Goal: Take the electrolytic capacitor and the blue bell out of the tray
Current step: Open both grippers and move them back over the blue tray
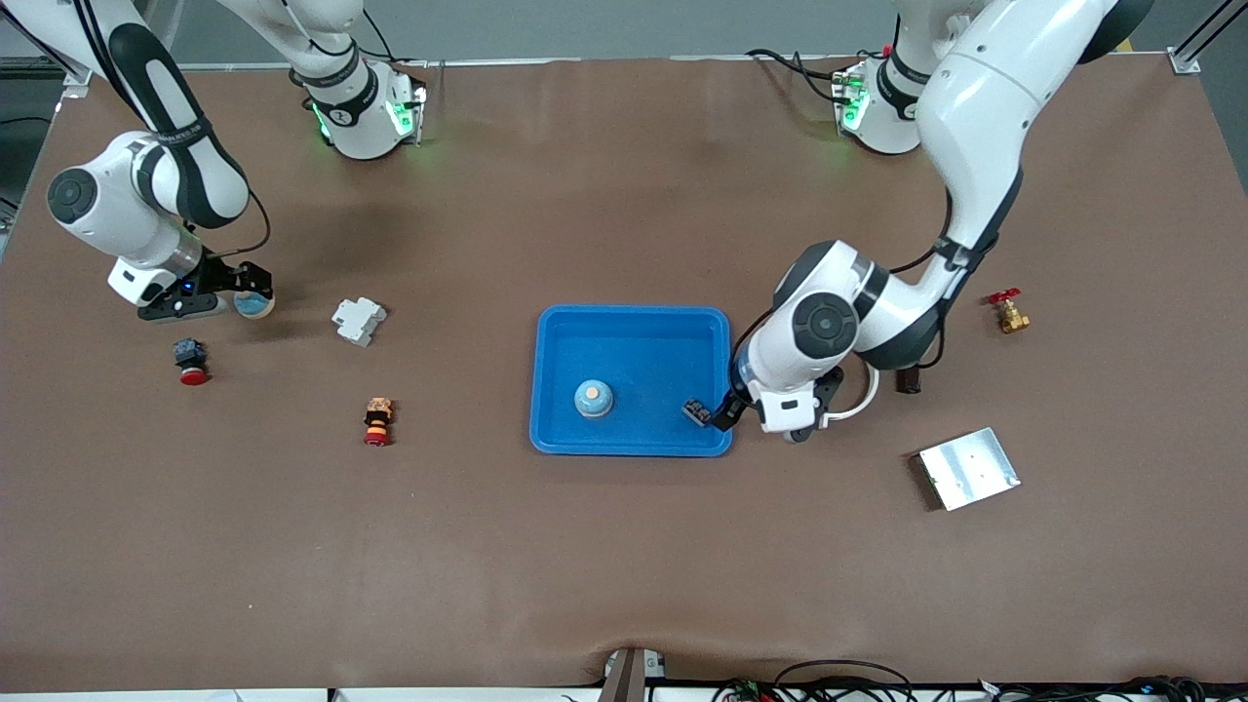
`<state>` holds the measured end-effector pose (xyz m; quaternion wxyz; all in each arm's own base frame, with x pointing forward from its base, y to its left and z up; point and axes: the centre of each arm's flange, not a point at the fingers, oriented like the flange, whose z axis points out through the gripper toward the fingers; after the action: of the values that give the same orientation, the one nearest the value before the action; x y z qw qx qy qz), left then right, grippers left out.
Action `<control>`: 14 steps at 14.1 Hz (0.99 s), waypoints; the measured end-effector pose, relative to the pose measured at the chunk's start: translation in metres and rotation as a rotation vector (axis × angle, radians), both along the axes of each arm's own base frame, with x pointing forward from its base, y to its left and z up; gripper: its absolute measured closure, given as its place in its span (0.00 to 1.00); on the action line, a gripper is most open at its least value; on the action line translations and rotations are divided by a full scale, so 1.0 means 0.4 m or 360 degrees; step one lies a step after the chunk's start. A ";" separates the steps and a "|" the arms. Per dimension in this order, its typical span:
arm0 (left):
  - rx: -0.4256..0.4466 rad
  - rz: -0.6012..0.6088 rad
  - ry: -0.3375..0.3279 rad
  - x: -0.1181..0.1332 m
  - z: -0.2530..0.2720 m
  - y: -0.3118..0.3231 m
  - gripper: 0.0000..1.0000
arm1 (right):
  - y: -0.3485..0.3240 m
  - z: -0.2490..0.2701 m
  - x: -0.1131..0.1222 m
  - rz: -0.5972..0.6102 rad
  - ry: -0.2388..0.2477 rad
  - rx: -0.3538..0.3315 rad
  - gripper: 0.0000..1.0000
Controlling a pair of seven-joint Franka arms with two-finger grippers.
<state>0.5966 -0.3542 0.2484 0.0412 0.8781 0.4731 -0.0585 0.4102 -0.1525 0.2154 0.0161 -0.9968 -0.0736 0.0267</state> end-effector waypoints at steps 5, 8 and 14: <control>0.0061 0.0056 -0.0010 0.010 -0.062 -0.037 0.00 | 0.147 0.114 0.104 -0.0090 0.0015 0.0006 0.00; 0.0045 0.0062 -0.0026 0.006 -0.080 -0.059 0.00 | 0.225 0.220 0.171 -0.0125 0.0076 0.0012 0.00; 0.0056 0.0029 0.0007 -0.021 -0.125 -0.091 0.00 | 0.406 0.402 0.279 -0.0229 0.0061 -0.0008 0.00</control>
<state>0.5880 -0.3908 0.1985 0.0253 0.8743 0.4820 -0.0517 0.5217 0.0099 0.3762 0.0169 -0.9989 -0.0014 0.0448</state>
